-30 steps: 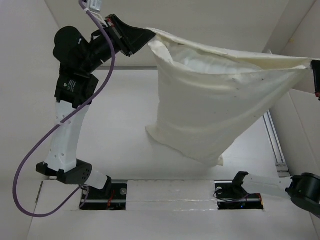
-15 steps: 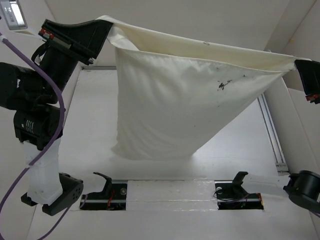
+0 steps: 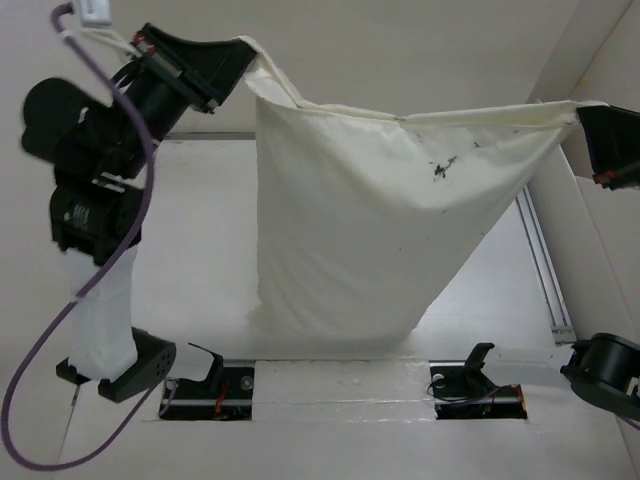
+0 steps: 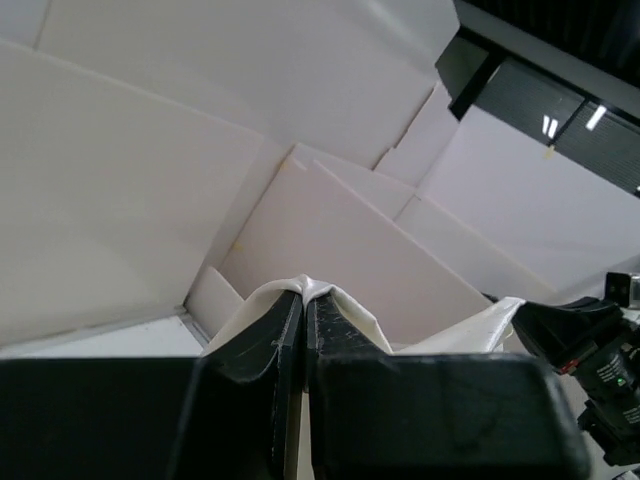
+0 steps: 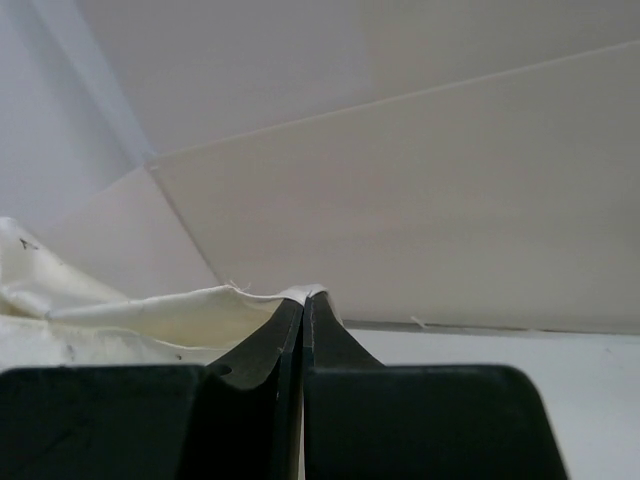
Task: Put the pillow into the pillowcase
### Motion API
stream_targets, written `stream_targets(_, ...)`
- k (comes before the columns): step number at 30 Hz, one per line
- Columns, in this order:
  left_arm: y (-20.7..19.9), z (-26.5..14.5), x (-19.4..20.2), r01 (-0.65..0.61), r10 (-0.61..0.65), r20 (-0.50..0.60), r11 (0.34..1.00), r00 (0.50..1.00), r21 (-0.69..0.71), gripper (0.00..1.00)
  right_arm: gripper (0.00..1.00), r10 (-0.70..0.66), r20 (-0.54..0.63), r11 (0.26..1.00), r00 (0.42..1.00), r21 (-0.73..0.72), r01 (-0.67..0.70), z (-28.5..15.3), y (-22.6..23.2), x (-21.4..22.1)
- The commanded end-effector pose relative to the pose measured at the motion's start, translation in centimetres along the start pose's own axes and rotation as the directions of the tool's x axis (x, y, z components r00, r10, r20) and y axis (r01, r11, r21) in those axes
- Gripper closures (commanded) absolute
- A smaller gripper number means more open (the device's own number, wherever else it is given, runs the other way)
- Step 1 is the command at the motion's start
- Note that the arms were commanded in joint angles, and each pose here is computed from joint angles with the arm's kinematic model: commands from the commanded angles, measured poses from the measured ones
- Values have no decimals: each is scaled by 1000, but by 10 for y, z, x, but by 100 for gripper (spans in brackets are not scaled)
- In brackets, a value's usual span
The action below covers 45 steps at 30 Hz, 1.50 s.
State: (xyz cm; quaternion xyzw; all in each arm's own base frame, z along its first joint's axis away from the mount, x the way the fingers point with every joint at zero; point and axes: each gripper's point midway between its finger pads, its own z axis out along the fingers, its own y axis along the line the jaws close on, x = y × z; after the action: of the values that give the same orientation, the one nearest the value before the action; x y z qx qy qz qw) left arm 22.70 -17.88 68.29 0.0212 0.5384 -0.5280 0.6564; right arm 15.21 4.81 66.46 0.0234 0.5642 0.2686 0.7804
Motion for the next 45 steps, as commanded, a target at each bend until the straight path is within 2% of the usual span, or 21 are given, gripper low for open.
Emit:
stream_targets(1,56,55,51,94,-100,-145,995,984,-45,100,100,-82,-14,984,997,156,83,40,-6,18)
stream_targets(3,59,62,54,107,-111,-157,994,981,-35,100,100,-91,-26,980,996,176,94,41,-9,21)
stream_targets(6,64,58,32,47,-54,-68,993,996,-106,100,100,-71,5,981,997,184,69,27,-17,8)
stream_targets(7,49,44,12,19,-21,-14,994,1000,-106,100,100,-79,-8,980,997,185,79,26,-19,14)
stream_targets(8,46,32,2,-2,4,21,991,1000,-137,100,100,-50,27,981,998,191,44,11,-28,1)
stream_targets(9,49,22,-14,-19,36,88,981,995,-192,100,100,-48,30,981,998,191,42,6,-31,0)
stream_targets(10,55,14,-16,-48,73,102,973,992,-227,100,100,-50,27,981,998,191,44,2,-33,0)
stream_targets(11,32,-12,-36,-71,108,166,974,980,-215,100,100,-26,44,982,999,190,17,-4,-36,-5)
stream_targets(14,12,-42,-63,-143,199,231,961,952,-236,100,100,18,83,987,996,160,-32,-26,-44,-20)
stream_targets(20,-10,-68,-54,-193,225,176,965,958,-180,100,100,56,72,998,996,30,-58,-39,-29,-23)
stream_targets(27,-9,-65,-46,-207,232,152,965,961,-160,100,100,12,17,999,1000,33,-13,-24,-21,-5)
stream_targets(35,-3,-61,-57,-232,269,176,951,947,-204,100,100,46,103,999,994,5,-47,-31,-20,-37)
stream_targets(39,-2,-58,-44,-229,254,143,958,957,-170,100,100,28,69,998,997,-51,-24,-23,-5,-25)
stream_targets(45,27,-36,-21,-218,236,71,956,969,-198,100,100,-65,-52,998,997,-20,64,28,17,29)
